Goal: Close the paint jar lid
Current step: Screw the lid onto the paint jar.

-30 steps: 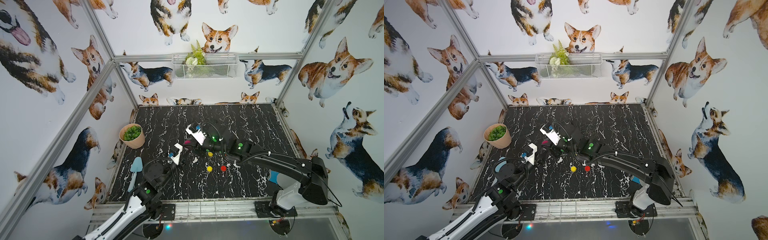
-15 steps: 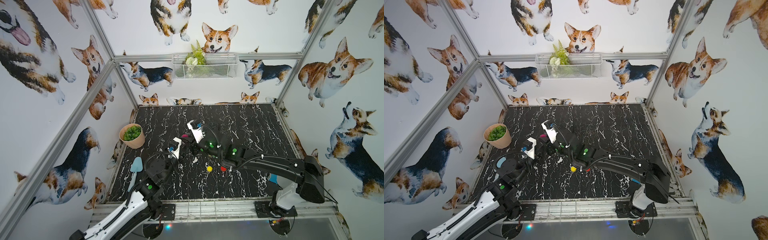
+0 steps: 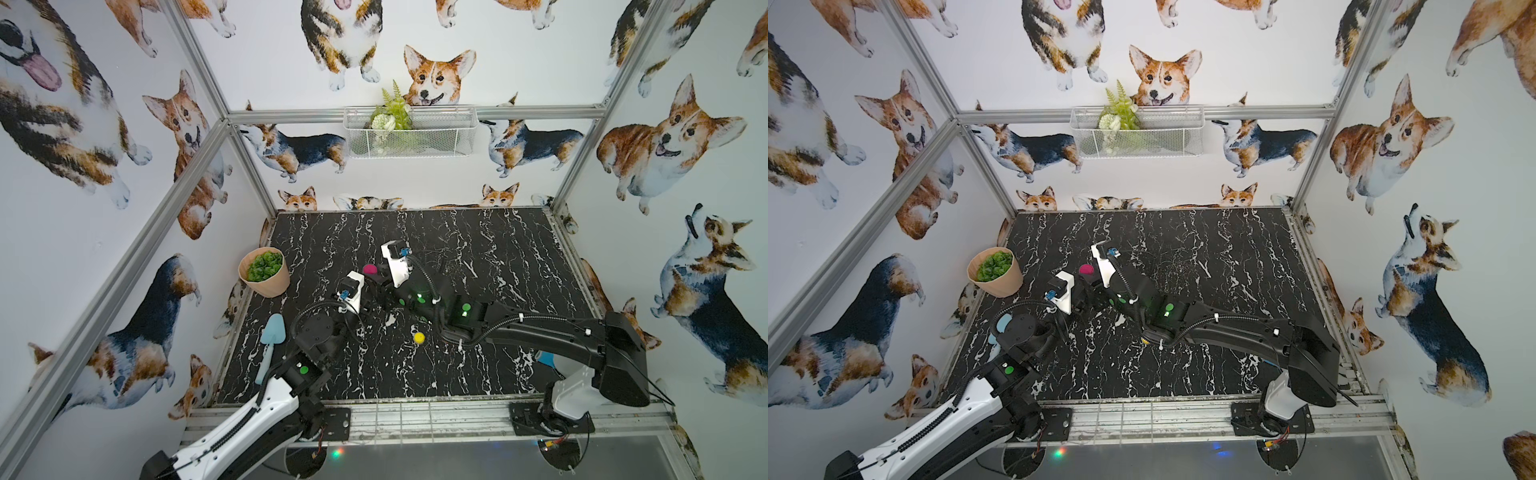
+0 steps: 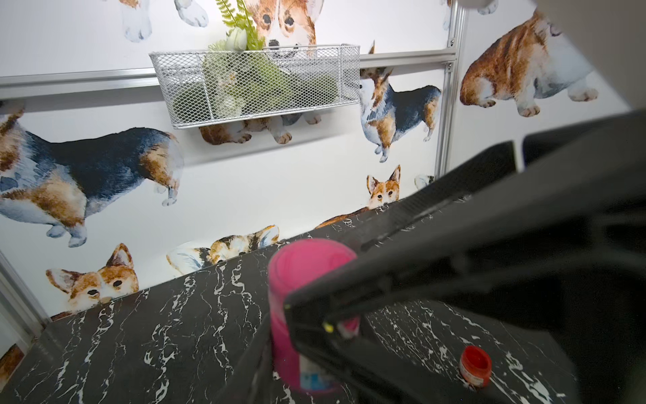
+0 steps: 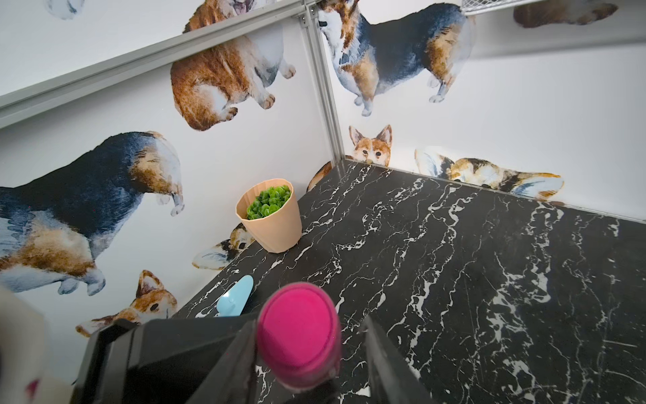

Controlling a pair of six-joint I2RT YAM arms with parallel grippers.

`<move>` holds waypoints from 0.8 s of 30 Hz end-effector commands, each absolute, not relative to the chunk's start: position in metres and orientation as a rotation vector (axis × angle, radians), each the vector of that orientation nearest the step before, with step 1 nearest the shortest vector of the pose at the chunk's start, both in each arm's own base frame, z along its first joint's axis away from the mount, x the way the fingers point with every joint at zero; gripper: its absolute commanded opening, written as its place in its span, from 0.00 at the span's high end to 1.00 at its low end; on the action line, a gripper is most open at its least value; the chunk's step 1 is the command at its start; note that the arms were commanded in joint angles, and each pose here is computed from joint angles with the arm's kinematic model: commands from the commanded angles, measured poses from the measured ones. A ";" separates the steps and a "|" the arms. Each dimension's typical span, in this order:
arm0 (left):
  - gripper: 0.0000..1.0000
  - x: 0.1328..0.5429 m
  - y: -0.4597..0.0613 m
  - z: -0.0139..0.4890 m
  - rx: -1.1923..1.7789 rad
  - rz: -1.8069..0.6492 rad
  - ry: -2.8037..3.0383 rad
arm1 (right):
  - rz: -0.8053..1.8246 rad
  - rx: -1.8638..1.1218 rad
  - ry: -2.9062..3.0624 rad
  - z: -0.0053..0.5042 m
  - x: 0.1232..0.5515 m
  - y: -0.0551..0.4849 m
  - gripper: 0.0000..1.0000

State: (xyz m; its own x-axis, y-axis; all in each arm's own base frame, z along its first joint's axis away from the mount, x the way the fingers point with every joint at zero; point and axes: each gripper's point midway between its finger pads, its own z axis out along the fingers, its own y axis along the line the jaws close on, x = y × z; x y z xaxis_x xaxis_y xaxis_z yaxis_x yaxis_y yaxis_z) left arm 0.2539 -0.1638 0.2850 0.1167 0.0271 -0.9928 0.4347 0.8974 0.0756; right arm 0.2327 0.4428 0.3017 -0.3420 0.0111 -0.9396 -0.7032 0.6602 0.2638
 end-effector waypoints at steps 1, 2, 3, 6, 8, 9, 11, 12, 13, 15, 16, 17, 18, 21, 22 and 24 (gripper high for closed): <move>0.66 0.246 -0.154 0.333 0.274 -0.381 1.258 | 0.691 -0.651 1.897 0.263 0.229 0.430 0.38; 0.66 0.246 -0.154 0.328 0.277 -0.380 1.269 | 0.692 -0.656 1.897 0.263 0.228 0.429 0.33; 0.66 0.246 -0.154 0.325 0.276 -0.379 1.277 | 0.693 -0.663 1.897 0.262 0.227 0.428 0.29; 0.66 0.246 -0.153 0.314 0.290 -0.364 1.308 | 0.705 -0.706 1.886 0.262 0.220 0.425 0.23; 0.66 0.246 -0.152 0.309 0.302 -0.353 1.324 | 0.714 -0.762 1.873 0.264 0.212 0.422 0.18; 0.66 0.245 -0.153 0.306 0.311 -0.350 1.333 | 0.724 -0.802 1.863 0.266 0.207 0.421 0.17; 0.66 0.244 -0.153 0.300 0.328 -0.348 1.347 | 0.735 -0.865 1.835 0.269 0.198 0.415 0.17; 0.66 0.242 -0.153 0.298 0.338 -0.351 1.352 | 0.753 -0.902 1.812 0.273 0.193 0.412 0.17; 0.66 0.240 -0.155 0.296 0.351 -0.360 1.356 | 0.760 -0.924 1.795 0.277 0.190 0.408 0.17; 0.66 0.236 -0.159 0.292 0.384 -0.381 1.364 | 0.778 -0.957 1.755 0.286 0.188 0.399 0.18; 0.65 0.233 -0.161 0.290 0.405 -0.397 1.367 | 0.803 -0.974 1.732 0.294 0.187 0.395 0.18; 0.65 0.230 -0.166 0.288 0.436 -0.418 1.367 | 0.818 -0.987 1.714 0.299 0.187 0.392 0.19; 0.65 0.227 -0.170 0.286 0.462 -0.439 1.376 | 0.836 -1.009 1.684 0.307 0.187 0.388 0.19; 0.65 0.216 -0.186 0.282 0.561 -0.523 1.386 | 0.810 -1.047 1.620 0.326 0.192 0.380 0.22; 0.65 0.211 -0.192 0.280 0.598 -0.554 1.391 | 0.802 -1.085 1.582 0.332 0.190 0.380 0.24; 0.65 0.204 -0.201 0.277 0.652 -0.611 1.395 | 0.814 -1.189 1.514 0.338 0.178 0.384 0.26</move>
